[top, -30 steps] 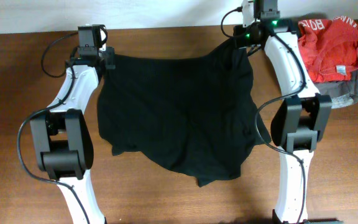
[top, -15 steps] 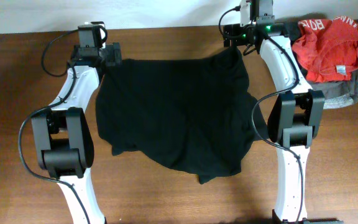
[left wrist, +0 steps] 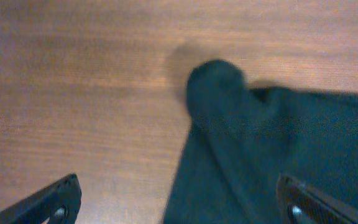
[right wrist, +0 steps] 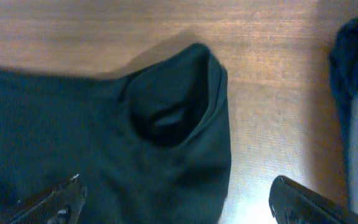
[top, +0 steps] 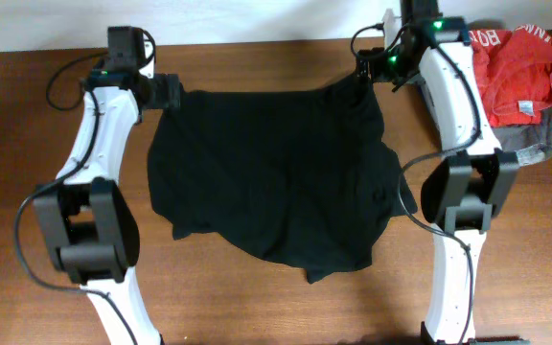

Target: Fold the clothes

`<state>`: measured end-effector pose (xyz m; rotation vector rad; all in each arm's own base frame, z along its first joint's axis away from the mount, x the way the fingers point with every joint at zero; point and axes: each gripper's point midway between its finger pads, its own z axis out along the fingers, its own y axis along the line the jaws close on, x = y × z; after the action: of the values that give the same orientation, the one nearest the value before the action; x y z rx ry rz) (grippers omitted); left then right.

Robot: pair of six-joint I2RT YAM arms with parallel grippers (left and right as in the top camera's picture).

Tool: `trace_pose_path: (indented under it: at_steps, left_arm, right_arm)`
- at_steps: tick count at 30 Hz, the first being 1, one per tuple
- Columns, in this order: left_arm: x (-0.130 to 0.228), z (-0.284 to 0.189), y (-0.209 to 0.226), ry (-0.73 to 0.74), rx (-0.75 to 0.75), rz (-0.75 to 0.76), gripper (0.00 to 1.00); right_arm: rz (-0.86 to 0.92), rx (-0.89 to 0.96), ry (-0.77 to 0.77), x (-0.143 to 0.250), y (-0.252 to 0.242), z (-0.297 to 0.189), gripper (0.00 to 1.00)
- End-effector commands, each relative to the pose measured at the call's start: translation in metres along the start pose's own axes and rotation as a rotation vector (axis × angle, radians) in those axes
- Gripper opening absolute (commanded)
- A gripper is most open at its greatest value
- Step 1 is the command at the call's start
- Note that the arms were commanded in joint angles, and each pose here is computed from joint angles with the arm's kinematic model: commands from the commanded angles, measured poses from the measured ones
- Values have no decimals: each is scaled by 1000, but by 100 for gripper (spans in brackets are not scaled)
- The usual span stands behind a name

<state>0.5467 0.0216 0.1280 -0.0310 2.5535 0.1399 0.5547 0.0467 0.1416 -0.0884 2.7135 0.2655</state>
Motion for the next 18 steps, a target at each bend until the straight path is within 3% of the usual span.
trace_pose_path:
  at_steps: [1,3,9,18]
  left_arm:
    - [-45,-90,-7,-166,99,-13,99]
    - [-45,-133,-9,-192,140,-10,99]
    - [-35,-209,-6,-244,163,-9,99]
    - [15,-274,-2,-176,177,-7,99]
  right_arm:
    - [-29,-37,-174,-24,27,-108,99]
    - [-23,-37,-199,-10,37,-159,99]
    - [-7,-22,-260,23,50,-245,99]
    - [21,-6,-245,83,59,-310,99]
